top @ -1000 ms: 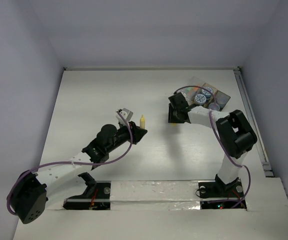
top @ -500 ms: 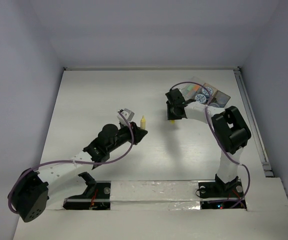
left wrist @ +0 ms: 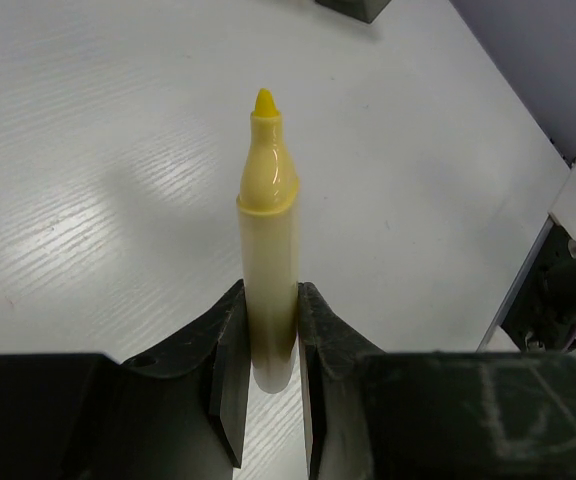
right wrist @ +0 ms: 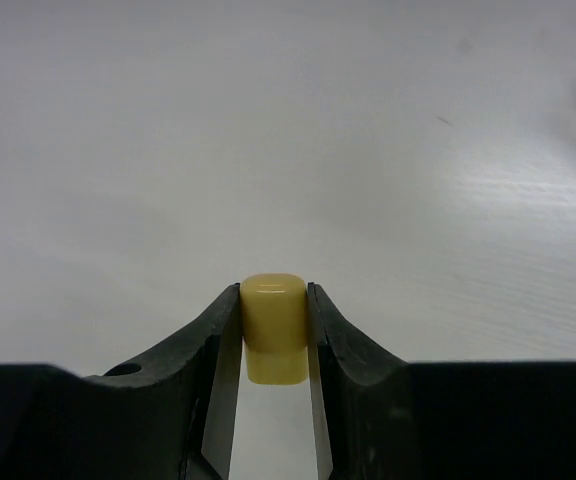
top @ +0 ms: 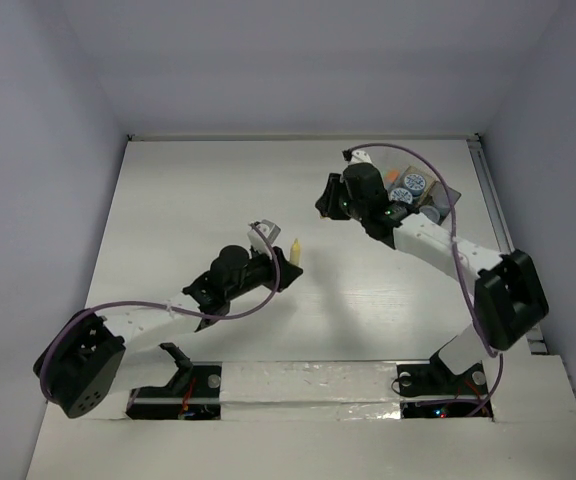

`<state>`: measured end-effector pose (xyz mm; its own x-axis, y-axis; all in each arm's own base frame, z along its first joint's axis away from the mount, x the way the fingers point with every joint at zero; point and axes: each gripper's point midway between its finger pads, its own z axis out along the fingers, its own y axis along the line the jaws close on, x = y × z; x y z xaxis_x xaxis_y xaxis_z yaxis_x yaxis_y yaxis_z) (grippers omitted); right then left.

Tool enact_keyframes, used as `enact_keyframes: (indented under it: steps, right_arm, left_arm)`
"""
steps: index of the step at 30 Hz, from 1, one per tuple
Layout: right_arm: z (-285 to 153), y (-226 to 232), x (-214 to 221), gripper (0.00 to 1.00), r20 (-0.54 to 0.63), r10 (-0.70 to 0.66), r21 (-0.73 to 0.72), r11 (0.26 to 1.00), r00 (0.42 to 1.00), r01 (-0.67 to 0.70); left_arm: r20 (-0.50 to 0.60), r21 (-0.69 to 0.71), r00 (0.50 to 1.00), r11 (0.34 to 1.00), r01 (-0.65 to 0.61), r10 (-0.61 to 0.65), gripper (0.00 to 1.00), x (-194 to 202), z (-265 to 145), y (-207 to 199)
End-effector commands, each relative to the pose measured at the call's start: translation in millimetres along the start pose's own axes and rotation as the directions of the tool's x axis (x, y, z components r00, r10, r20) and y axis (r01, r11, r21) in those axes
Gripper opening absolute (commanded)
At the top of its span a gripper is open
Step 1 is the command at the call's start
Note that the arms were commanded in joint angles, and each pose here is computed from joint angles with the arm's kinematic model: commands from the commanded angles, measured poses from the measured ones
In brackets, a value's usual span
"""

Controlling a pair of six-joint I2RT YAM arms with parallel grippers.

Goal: Sort the stationery into containers
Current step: Close the pen cap on the pen.

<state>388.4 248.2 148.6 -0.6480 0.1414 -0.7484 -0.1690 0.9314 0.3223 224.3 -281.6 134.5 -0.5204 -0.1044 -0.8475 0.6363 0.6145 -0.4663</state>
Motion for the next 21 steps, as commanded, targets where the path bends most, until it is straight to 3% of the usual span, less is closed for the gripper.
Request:
enact_keyframes:
  steps: [1,10,21]
  right_arm:
    - [-36,74,-62,0.00,0.218,0.159,-0.265,0.959,0.963,-0.099]
    - [-58,141,-58,0.00,0.227,0.201,-0.424,0.901,0.953,-0.089]
    - [-54,144,-31,0.00,0.200,0.202,-0.425,0.899,0.959,-0.101]
  left_arm:
    - [0.071,0.069,0.997,0.998,-0.002,-0.003,0.00,-25,8,-18]
    - [0.072,-0.050,0.997,0.999,-0.017,0.021,0.00,-28,15,4]
    - [0.110,-0.112,0.994,0.993,0.027,-0.014,0.00,-41,9,21]
